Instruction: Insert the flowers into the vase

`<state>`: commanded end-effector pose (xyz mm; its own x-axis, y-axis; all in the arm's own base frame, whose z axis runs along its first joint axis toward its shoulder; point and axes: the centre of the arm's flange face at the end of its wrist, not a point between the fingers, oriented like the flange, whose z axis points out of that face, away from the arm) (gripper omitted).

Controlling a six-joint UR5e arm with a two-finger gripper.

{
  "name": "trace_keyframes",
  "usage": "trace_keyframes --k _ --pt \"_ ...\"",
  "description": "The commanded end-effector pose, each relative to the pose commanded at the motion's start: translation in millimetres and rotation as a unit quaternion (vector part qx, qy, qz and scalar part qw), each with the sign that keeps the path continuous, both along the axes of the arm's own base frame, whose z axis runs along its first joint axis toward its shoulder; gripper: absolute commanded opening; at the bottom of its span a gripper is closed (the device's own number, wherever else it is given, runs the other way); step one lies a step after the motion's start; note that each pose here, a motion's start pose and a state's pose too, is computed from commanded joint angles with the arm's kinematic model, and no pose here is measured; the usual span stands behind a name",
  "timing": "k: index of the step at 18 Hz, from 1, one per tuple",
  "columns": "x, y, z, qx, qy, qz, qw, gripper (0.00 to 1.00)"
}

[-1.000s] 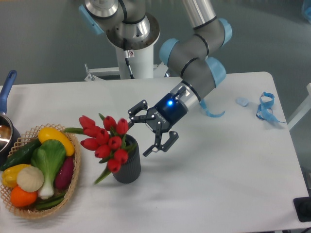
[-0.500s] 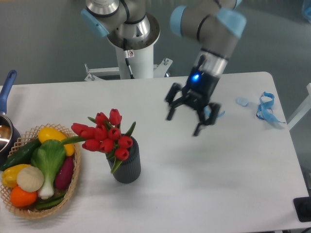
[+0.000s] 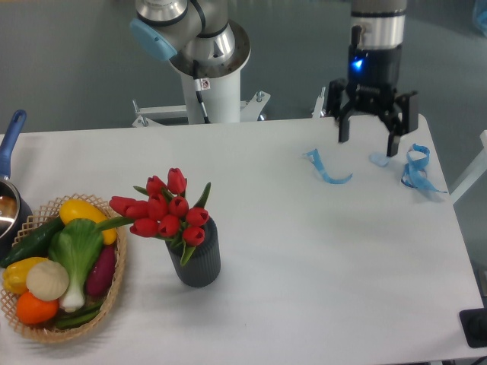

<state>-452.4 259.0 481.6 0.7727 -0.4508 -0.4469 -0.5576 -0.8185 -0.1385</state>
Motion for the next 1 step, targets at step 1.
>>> trace_keyframes --k 1 --pt "2.2 -2.8 -1.1 -0.001 -0.001 0.001 1.0000 1.00"
